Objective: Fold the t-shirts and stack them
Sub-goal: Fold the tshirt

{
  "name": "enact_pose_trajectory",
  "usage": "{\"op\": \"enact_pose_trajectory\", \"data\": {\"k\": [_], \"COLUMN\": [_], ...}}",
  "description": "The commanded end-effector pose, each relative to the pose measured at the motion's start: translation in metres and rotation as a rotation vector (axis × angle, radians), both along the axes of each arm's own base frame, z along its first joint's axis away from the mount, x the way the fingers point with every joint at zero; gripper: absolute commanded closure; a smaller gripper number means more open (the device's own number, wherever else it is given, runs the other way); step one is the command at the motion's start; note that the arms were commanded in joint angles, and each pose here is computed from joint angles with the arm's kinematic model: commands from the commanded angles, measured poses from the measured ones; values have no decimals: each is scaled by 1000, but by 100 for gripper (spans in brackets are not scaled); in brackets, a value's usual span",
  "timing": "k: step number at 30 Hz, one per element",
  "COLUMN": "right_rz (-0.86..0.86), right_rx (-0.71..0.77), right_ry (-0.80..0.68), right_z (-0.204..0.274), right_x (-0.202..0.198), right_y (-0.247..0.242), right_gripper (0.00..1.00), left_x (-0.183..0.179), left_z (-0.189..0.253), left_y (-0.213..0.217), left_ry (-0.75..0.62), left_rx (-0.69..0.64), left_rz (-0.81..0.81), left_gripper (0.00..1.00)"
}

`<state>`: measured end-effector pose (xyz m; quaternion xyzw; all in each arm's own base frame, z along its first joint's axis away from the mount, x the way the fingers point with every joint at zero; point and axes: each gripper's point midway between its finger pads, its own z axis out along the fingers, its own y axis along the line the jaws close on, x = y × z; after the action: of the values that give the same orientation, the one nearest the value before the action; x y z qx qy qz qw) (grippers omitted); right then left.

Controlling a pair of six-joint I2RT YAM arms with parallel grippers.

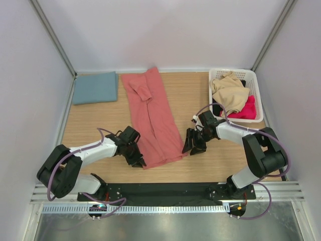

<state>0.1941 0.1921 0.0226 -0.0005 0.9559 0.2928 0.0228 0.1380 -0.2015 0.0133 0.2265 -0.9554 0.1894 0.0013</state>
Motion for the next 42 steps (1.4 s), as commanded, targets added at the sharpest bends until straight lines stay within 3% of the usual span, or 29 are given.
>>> {"op": "enact_pose_trajectory", "data": {"k": [1, 10, 14, 18, 21, 32, 37, 42], "right_rz": [14, 15, 29, 43, 64, 74, 30, 29], "right_rx": [-42, -26, -17, -1, -27, -35, 0, 10], "right_ry": [-12, 25, 41, 67, 78, 83, 61, 6], "right_z": [-15, -24, -27, -26, -26, -13, 0, 32], "right_x": [3, 4, 4, -3, -17, -69, -74, -62], "right_y": [-6, 0, 2, 5, 5, 14, 24, 32], "right_gripper": [42, 48, 58, 90, 98, 99, 99, 99], "left_x": [0, 0, -2, -5, -10, -38, -55, -44], "left_z": [-16, -14, -12, -8, -4, 11, 21, 55], "left_y": [11, 15, 19, 25, 33, 45, 46, 45], "left_ry": [-11, -15, -14, -18, -19, -7, 21, -49], "left_rx": [64, 89, 106, 126, 149, 138, 117, 114], "left_rz": [-16, -33, -36, -46, -50, -76, -92, -95], "left_gripper": [79, 91, 96, 100, 100, 100, 100, 100]}}
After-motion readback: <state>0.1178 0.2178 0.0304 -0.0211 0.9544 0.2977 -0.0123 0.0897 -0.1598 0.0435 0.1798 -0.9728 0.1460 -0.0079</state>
